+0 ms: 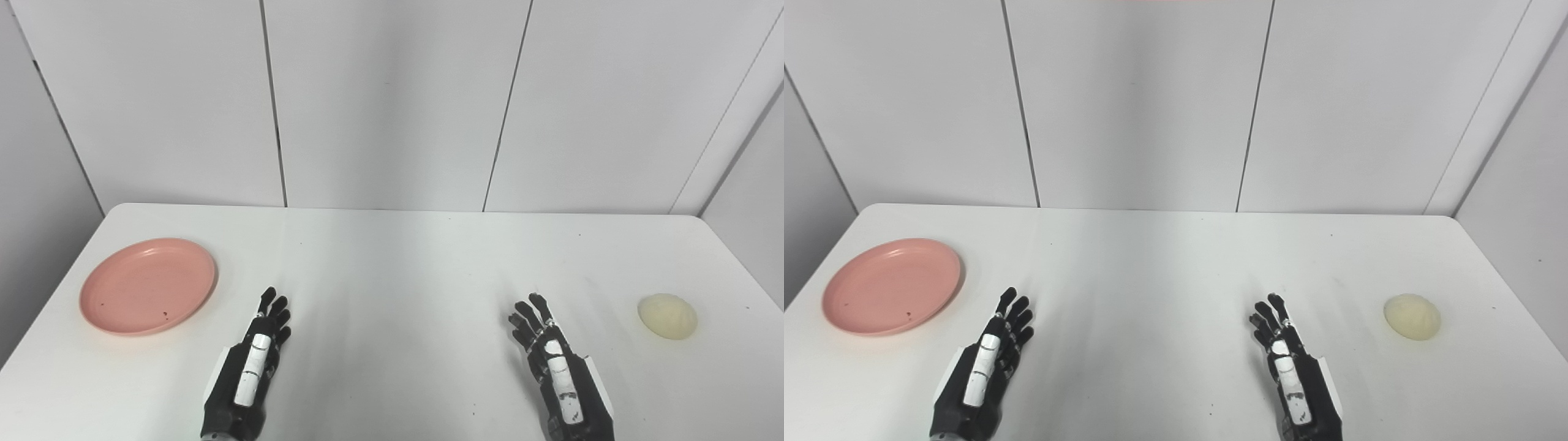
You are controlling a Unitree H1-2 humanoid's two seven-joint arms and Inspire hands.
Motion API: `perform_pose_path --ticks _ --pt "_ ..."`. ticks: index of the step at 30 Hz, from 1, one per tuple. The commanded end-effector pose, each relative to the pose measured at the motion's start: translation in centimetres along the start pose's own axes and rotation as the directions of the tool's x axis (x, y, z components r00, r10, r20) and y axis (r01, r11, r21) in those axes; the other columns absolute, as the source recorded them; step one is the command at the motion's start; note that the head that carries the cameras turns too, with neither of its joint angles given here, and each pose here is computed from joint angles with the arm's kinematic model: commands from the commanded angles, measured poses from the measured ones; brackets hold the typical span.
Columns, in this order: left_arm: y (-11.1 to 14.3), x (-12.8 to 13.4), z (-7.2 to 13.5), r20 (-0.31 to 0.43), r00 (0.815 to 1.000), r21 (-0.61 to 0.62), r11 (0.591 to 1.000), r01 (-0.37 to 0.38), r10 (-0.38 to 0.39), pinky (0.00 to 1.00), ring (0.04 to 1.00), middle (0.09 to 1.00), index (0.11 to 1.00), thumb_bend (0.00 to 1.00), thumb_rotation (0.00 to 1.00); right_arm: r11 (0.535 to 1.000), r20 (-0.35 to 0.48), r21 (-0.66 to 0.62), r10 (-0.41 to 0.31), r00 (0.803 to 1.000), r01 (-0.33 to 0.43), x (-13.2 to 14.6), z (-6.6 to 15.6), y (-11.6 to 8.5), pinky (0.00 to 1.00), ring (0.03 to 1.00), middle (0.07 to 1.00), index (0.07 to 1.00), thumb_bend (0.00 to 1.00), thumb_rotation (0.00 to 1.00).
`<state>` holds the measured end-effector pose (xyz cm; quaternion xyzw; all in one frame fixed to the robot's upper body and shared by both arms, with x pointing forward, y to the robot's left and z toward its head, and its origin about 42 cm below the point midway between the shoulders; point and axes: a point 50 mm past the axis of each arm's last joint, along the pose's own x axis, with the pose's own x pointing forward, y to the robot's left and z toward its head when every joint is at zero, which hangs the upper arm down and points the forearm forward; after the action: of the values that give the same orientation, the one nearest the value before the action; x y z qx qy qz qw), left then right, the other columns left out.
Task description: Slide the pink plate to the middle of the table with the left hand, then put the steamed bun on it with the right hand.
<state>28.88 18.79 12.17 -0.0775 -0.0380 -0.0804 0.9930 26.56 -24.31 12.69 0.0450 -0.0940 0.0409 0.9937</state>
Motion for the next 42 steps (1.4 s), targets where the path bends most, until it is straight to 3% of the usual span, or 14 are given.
perform_pose_path --ticks 1,11,20,29,42 --pt "-0.2 0.6 1.0 0.040 0.999 0.013 1.000 0.017 -0.018 1.00 1.000 1.000 1.000 0.81 0.88 1.000 -0.025 -0.005 -0.013 1.000 0.013 -0.6 -0.9 -0.3 0.95 0.919 0.930 0.962 0.80 0.89" --pt "-0.5 0.8 0.6 0.033 0.999 0.018 1.000 0.016 -0.016 1.00 1.000 1.000 1.000 0.81 0.88 1.000 -0.023 -0.003 -0.016 1.000 0.016 -0.5 -1.3 -0.6 0.95 0.911 0.920 0.948 0.79 0.89" --pt "-2.1 1.5 -1.2 0.017 0.999 0.019 0.999 0.032 -0.032 1.00 1.000 1.000 1.000 0.72 0.90 1.000 -0.032 0.012 -0.011 0.999 0.011 -0.4 -2.6 -2.7 1.00 0.945 0.951 0.979 0.77 0.90" --pt "-3.7 2.5 -3.0 0.028 0.998 0.044 0.998 0.047 -0.048 1.00 1.000 1.000 1.000 0.71 0.92 1.000 -0.045 -0.003 -0.018 0.999 0.018 -0.1 -3.7 -4.8 1.00 0.978 0.977 1.000 0.75 0.95" --pt "-4.0 2.2 -3.2 0.049 0.997 0.051 0.997 0.051 -0.054 1.00 1.000 1.000 1.000 0.69 0.91 1.000 -0.041 0.004 -0.019 0.999 0.019 -0.5 -3.4 -5.0 1.00 0.990 0.985 1.000 0.77 0.99"
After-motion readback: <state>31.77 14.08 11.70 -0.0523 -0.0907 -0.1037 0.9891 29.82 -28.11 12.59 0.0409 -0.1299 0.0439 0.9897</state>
